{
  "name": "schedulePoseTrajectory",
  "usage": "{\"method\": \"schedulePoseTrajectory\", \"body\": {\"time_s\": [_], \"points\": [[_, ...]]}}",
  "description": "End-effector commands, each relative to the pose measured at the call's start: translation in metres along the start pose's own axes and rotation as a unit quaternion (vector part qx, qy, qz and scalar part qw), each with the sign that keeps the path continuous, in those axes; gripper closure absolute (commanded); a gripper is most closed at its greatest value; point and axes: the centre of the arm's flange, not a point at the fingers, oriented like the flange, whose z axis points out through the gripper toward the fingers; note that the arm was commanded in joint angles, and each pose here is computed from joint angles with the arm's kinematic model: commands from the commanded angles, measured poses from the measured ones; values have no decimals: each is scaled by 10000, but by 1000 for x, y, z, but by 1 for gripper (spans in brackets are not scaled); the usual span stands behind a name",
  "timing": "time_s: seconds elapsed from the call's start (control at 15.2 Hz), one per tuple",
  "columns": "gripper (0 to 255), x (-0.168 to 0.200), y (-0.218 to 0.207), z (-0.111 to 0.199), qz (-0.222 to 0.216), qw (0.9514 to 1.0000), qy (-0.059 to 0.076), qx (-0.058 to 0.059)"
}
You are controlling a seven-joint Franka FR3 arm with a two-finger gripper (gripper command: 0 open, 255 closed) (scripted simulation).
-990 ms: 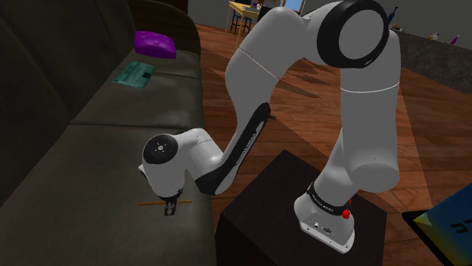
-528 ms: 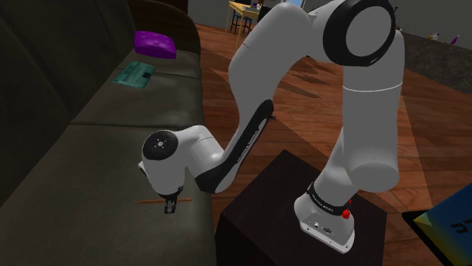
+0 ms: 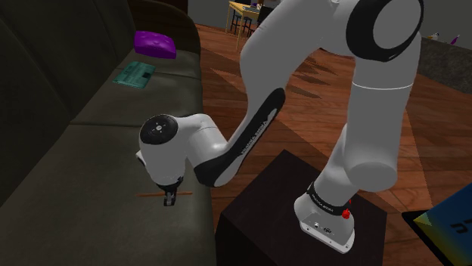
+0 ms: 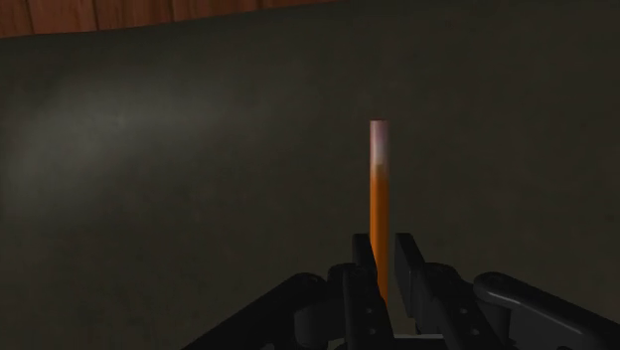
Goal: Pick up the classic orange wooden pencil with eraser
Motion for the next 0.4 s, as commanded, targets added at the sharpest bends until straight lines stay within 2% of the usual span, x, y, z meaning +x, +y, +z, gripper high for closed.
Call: {"method": "schedulePoseTrajectory", "body": {"time_s": [0.0,0.33], "points": [[255,-1,3,-10,0,10000,-2,1],[255,-1,7,-26,0,10000,-2,1]]}}
